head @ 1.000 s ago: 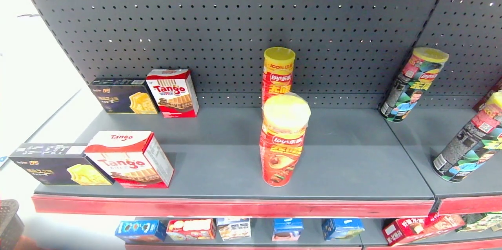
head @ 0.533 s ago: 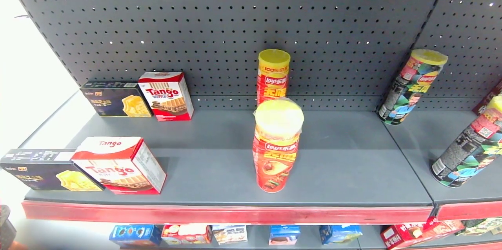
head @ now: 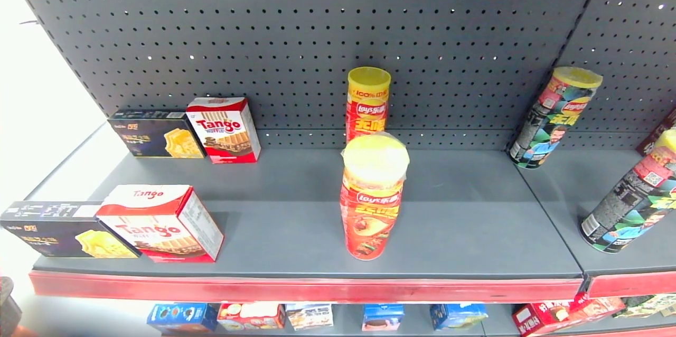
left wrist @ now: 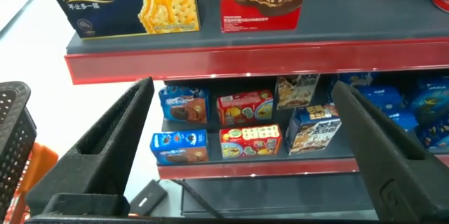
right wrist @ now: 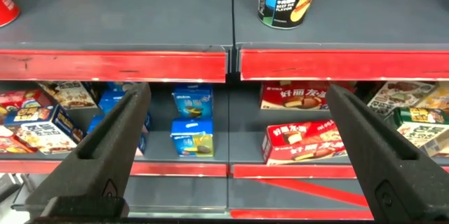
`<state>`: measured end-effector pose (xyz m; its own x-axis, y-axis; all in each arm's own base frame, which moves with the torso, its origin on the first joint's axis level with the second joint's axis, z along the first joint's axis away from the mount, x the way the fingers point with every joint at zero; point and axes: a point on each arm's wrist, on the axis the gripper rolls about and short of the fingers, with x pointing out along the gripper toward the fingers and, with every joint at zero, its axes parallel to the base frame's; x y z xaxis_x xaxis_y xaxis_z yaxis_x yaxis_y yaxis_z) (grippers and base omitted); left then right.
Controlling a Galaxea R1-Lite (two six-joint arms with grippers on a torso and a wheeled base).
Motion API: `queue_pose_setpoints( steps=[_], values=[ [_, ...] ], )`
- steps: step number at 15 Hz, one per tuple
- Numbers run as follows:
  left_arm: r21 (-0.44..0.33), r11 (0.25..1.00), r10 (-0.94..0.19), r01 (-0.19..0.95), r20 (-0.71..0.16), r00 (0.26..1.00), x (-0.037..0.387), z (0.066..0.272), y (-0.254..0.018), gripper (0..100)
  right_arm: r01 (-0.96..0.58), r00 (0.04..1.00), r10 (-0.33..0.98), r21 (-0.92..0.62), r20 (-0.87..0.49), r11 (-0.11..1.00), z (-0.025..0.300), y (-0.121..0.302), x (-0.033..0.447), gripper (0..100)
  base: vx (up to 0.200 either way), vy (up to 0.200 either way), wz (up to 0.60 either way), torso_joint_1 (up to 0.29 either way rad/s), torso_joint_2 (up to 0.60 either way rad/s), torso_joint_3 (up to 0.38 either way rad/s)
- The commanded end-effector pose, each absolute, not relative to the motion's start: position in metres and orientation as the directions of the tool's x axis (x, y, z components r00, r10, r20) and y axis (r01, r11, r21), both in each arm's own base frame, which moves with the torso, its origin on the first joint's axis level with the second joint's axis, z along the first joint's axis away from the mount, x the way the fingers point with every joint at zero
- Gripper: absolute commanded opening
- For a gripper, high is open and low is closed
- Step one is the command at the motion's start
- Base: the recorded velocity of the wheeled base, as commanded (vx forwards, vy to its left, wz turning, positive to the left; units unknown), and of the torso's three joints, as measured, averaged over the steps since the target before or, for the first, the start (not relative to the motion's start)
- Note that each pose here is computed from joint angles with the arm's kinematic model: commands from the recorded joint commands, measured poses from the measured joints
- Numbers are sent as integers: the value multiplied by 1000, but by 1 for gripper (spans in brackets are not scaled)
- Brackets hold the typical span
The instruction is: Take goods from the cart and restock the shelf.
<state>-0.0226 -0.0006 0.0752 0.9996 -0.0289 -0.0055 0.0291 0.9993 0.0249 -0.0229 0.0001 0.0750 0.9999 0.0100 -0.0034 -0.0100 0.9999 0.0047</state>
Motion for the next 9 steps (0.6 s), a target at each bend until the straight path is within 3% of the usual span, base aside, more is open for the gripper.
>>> queue_pose_setpoints(
  steps=[1, 9],
  values=[
    [24, 999, -29, 29, -6, 1000, -23, 75, -1, 100, -11, 1000, 11, 6, -3, 1000, 75, 0, -23, 100, 0, 0, 0, 0, 0, 0],
    [24, 999, -28, 28, -6, 1000, -23, 75, -1, 100, -11, 1000, 11, 6, -5, 1000, 75, 0, -23, 100, 0, 0, 0, 0, 0, 0]
  ],
)
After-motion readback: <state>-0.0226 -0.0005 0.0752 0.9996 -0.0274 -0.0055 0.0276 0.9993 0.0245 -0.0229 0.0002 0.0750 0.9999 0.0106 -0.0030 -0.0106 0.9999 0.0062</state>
